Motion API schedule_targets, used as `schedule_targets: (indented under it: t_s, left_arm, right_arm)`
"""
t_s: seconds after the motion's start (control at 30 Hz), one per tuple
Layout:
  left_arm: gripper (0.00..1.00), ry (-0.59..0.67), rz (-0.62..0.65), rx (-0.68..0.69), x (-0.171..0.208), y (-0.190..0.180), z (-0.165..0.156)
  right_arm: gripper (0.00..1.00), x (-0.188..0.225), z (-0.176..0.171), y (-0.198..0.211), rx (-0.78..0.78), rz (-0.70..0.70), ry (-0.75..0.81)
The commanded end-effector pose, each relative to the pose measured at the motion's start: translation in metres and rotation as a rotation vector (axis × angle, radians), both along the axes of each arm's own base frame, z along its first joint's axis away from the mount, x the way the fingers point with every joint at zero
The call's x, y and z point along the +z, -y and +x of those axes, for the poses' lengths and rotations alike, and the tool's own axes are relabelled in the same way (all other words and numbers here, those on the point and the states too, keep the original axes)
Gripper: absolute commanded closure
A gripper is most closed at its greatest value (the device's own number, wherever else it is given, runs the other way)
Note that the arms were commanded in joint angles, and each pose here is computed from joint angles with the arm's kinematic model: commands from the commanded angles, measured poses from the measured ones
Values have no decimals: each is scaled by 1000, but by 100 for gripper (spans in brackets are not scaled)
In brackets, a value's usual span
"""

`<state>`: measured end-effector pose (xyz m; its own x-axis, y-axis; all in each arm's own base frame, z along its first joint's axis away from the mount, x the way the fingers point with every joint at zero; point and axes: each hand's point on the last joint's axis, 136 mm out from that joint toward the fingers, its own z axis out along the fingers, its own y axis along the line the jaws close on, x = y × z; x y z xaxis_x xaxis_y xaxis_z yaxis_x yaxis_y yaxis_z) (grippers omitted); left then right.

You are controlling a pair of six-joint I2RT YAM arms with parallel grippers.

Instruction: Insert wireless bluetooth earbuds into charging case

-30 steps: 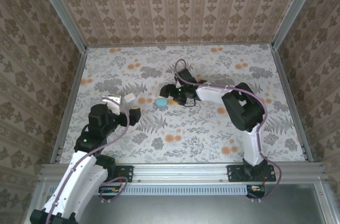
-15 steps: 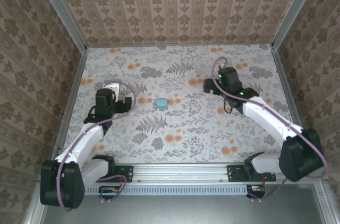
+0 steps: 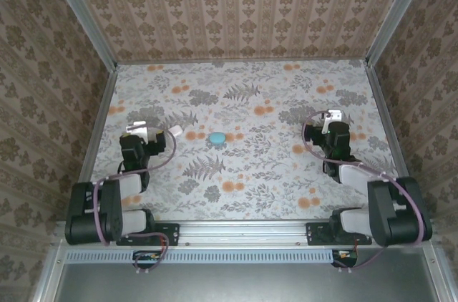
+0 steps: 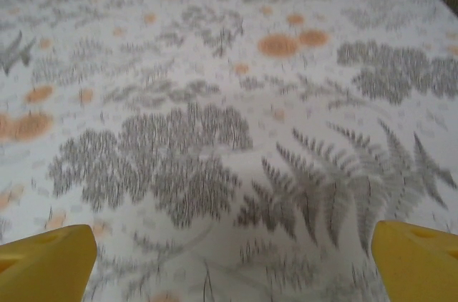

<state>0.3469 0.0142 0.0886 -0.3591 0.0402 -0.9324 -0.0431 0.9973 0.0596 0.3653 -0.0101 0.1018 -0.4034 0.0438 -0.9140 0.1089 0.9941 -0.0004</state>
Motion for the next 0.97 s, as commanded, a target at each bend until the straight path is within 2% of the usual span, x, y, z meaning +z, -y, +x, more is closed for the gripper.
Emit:
schedule_targets:
  t_s: [0.0, 0.13, 0.3, 0.93]
  left_arm:
    - [0, 153, -10, -84, 31, 13, 23]
    - [0, 142, 4, -104, 16, 16, 34]
    - [0, -9, 17, -102, 4, 19, 52]
    - [0, -2, 28, -102, 5, 21, 53]
  right_arm:
    - [0, 24, 20, 1, 23, 17, 151]
    - [0, 2, 24, 9, -5, 50, 168]
    - [0, -3, 34, 1, 25, 25, 76]
    - [0, -4, 35, -7, 57, 5, 68]
